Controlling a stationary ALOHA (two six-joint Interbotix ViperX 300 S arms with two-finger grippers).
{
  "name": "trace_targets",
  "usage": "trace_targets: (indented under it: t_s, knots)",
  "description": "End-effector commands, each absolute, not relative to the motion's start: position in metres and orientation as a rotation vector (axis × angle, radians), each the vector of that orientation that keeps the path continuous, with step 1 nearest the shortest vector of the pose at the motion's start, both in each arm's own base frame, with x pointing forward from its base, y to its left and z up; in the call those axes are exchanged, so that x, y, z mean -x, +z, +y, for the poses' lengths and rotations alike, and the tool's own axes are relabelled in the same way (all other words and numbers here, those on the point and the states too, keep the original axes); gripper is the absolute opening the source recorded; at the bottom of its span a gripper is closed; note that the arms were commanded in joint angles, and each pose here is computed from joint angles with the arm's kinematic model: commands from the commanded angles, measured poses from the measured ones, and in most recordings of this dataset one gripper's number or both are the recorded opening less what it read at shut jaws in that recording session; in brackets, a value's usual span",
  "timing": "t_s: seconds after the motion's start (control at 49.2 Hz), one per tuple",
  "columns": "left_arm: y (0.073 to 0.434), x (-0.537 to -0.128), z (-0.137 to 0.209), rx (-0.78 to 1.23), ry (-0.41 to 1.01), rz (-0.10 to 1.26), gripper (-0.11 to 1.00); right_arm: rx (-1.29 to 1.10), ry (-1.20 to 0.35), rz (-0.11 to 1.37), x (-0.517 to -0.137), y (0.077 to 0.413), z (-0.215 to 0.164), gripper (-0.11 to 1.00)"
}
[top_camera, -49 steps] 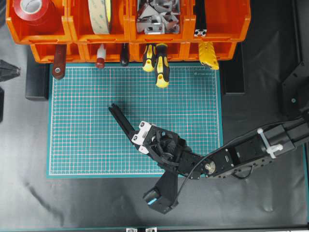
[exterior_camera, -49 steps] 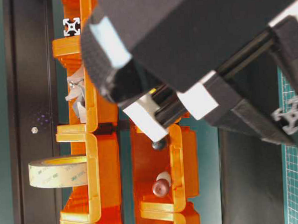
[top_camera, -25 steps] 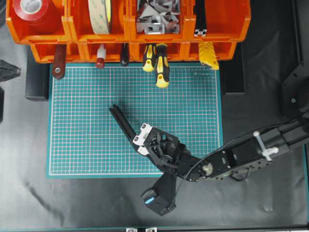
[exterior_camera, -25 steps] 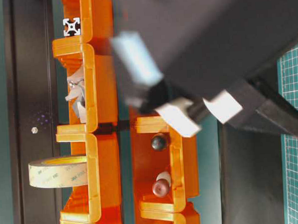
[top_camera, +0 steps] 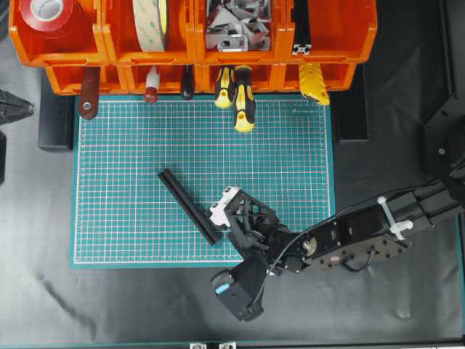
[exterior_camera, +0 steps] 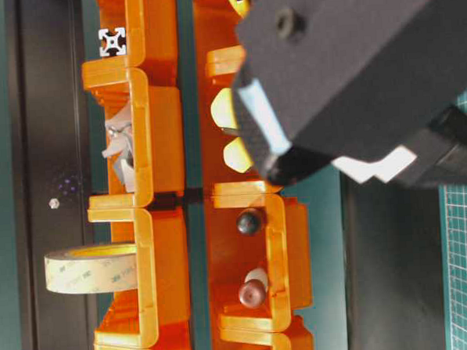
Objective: Pick frame from container rack with right arm.
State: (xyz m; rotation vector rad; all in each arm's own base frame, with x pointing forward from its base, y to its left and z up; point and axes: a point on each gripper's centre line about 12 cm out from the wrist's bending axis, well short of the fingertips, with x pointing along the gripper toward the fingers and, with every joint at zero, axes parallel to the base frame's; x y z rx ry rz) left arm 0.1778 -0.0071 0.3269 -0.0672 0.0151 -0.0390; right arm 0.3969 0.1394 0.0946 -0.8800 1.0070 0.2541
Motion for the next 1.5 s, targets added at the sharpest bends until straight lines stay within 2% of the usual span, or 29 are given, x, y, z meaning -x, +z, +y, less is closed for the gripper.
trace_targets:
  t_s: [0.0,0.224,0.549,1.036,1.483]
  knots:
    - [0.333,-0.178,-0.006,0.068,-0.032,-0.004,0.00,0.791,0.253,1.009,-0.394,0.102,0.144,0.85]
    - [0.335,-0.177,-0.005,0.068,-0.030,-0.008,0.00,0.721,0.216,1.027,-0.388,0.113,0.142,0.85]
    - [0.335,-0.177,-0.005,0.068,-0.031,-0.010,0.00,0.311,0.013,0.874,-0.385,0.187,0.128,0.85]
    - [0.337,-0.176,-0.005,0.069,-0.029,-0.016,0.00,0.046,0.001,0.623,-0.325,0.281,0.102,0.84]
    - [0.337,-0.175,-0.005,0.068,-0.029,-0.017,0.00,-0.135,0.016,0.445,-0.241,0.309,0.063,0.81]
